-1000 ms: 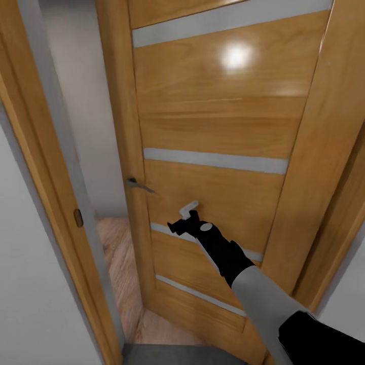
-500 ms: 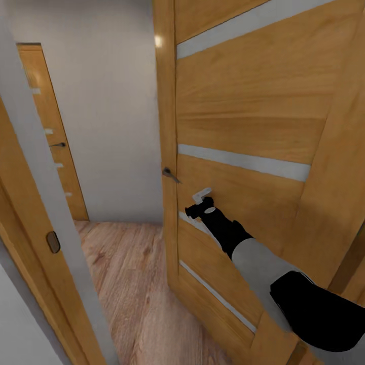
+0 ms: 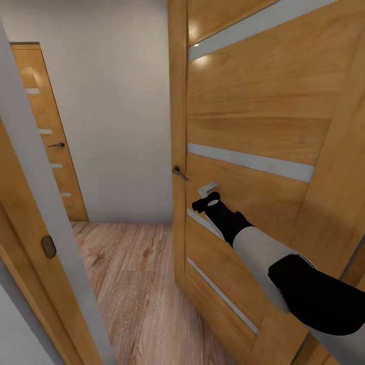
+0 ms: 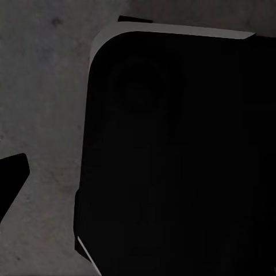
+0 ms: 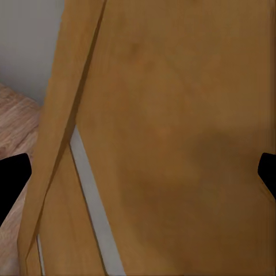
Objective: Move the two storage containers from the living room to the garage. In the garage, place one container on the floor and stack the other container on top of it (either order is fine).
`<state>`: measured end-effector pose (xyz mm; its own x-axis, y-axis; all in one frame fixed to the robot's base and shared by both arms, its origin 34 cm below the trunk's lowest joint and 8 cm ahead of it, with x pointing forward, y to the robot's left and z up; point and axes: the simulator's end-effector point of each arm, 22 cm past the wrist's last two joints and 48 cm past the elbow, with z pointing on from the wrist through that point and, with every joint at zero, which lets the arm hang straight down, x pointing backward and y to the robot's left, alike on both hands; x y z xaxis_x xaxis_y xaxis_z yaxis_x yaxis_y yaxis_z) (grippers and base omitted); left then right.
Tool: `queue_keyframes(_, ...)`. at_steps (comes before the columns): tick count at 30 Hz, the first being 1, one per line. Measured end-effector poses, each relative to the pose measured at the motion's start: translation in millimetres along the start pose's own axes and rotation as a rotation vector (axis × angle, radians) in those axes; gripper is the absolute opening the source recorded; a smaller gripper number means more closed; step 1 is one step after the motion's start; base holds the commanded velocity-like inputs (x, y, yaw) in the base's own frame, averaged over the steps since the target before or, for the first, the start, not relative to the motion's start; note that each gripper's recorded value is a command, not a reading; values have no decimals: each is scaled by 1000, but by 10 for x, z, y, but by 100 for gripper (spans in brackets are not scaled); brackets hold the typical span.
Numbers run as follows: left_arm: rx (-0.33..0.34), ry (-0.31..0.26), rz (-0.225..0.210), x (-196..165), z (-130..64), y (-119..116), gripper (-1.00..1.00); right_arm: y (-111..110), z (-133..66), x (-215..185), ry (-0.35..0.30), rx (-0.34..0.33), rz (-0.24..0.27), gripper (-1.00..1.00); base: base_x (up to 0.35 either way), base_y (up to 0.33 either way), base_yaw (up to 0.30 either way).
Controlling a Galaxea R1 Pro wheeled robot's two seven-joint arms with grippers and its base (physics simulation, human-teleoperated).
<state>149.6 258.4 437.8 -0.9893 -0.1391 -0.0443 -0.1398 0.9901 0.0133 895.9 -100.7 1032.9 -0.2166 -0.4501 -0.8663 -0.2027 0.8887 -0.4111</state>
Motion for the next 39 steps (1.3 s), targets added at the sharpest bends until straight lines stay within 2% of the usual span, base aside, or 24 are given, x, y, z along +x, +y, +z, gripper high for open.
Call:
queue_keyframes(9,-1,0,0,0,0,1,100,-1,3,64,22,2,-8,100,0,0,0)
queue_keyframes(29,-1,0,-1,0,0,2,100,5,4,96,27,3,-9,100,4,0,0)
queue_keyframes(39,-2,-1,-3,0,-1,11,100,-33,2,100,28,20,-5,100,235,0,0)
